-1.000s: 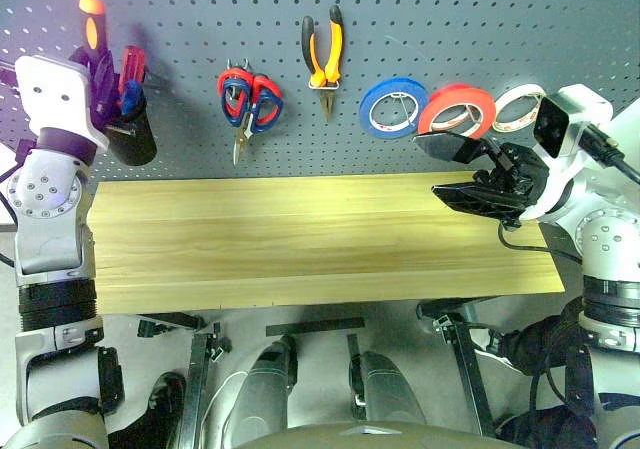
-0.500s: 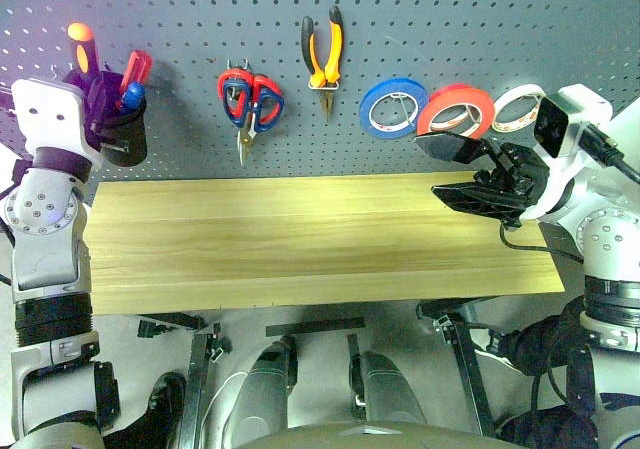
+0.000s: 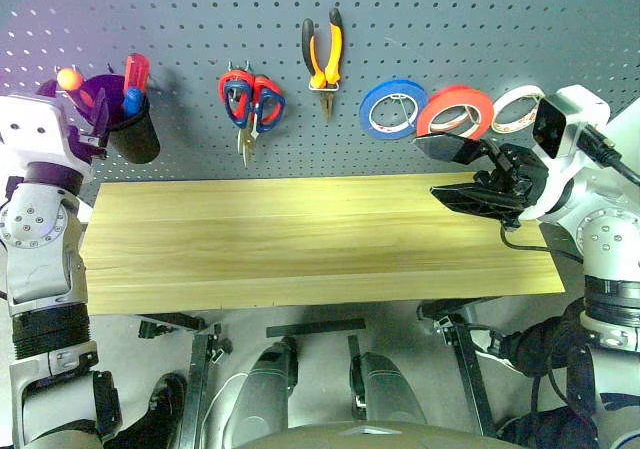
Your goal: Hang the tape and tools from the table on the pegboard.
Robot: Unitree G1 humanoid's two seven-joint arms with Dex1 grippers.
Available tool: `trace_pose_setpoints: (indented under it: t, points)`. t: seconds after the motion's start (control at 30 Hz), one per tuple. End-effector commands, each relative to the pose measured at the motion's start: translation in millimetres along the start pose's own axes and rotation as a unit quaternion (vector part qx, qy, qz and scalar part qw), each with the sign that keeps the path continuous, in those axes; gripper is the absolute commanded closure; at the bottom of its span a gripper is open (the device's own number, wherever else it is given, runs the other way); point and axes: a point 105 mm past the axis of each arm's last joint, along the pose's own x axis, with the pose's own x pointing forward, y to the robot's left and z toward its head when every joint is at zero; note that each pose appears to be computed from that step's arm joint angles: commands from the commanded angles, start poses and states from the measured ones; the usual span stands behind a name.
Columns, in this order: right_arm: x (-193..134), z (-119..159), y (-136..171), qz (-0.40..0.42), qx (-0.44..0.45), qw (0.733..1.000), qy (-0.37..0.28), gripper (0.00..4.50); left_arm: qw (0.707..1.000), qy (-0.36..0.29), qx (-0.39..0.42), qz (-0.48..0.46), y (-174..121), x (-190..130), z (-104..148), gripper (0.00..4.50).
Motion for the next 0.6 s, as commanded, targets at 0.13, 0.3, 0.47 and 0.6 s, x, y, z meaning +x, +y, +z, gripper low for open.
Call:
trace_pose_setpoints:
  t: [0.13, 0.3, 0.47, 0.6]
  points:
    - [-2, 8, 3, 0.000, -0.018, 1.000, 0.003, 0.00, 1.000, 0.009, 0.000, 0.010, 5, -5, -5, 0.07]
    - [-3, 7, 3, 0.000, -0.017, 1.000, 0.002, 0.00, 0.999, 0.000, -0.032, 0.004, -1, -4, 4, 0.07]
    - [-4, 5, 1, -0.001, -0.014, 1.000, 0.005, 0.00, 0.998, -0.030, -0.048, -0.011, -11, -1, 26, 0.07]
    - [-4, 5, 0, 0.001, -0.012, 1.000, 0.005, 0.00, 0.997, -0.055, -0.051, -0.007, -14, 3, 44, 0.07]
